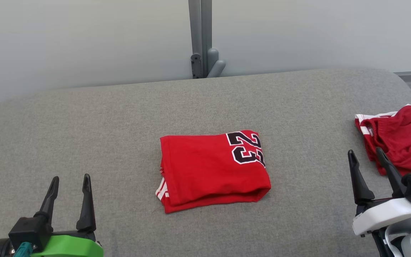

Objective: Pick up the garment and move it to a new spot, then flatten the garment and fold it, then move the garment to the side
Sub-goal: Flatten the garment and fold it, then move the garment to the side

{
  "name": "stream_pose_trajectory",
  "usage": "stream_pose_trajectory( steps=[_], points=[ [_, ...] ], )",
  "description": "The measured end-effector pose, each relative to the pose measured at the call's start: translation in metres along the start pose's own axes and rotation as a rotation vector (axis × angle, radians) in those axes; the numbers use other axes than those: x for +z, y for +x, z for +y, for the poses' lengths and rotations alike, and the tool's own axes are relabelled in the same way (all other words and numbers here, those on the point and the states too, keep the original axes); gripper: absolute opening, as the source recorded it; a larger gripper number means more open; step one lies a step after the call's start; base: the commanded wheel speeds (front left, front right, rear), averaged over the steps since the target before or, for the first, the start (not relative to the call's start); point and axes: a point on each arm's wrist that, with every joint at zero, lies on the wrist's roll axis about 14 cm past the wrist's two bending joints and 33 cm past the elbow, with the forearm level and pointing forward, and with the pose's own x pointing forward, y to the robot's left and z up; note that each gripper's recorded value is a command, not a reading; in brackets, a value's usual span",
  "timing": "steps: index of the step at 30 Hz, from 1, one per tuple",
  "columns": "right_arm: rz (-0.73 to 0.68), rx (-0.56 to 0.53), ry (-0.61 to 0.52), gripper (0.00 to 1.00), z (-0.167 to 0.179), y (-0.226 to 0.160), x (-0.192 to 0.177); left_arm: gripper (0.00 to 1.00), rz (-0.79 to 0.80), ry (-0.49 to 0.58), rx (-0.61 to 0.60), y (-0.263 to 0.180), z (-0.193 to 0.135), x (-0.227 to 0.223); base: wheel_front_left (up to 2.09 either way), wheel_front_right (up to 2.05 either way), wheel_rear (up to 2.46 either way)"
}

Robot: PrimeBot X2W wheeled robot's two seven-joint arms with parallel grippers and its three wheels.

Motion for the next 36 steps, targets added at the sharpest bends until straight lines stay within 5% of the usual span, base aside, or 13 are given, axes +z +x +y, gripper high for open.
stream_pose_trajectory(
  steps=[36],
  points=[
    [0.02, -0.008, 0.012, 1.0, -0.0017, 0.0049, -0.0071, 1.0, -0.008, 0.015, 0.004, 0.0044, 0.0044, 0.0027, 0.0, 0.0, 0.0]
  ],
)
